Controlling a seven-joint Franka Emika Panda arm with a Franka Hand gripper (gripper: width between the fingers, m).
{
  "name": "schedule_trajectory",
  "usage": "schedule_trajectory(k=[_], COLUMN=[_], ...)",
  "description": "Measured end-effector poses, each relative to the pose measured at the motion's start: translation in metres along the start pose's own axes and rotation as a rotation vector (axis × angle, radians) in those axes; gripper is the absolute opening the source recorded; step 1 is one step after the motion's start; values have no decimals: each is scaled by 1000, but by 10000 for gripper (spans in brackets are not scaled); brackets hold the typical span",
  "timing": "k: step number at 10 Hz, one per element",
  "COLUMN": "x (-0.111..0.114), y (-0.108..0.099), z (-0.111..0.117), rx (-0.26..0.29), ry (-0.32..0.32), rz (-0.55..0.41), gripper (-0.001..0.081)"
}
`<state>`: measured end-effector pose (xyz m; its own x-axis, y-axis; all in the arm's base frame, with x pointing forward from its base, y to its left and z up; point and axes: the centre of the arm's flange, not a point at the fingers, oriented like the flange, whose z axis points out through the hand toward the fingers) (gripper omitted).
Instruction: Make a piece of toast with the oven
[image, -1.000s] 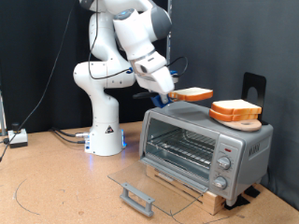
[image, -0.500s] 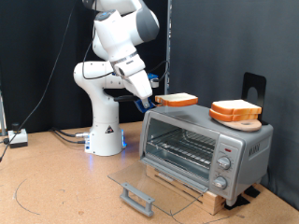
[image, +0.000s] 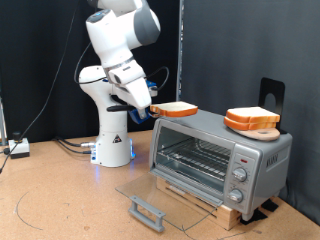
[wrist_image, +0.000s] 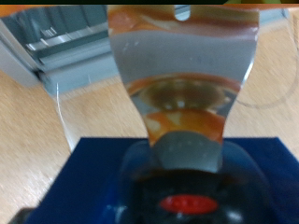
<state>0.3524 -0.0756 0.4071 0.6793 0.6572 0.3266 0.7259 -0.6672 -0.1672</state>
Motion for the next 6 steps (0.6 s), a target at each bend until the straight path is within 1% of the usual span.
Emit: schedule_trajectory(k=[2,5,6], x=[-8,-19,-22], y=[24,59,72], z=[-3,-6,-8], rx=[-38,-32,-42], ry=[-7,5,20], rz=[-23,6,34], gripper=[391,391,391])
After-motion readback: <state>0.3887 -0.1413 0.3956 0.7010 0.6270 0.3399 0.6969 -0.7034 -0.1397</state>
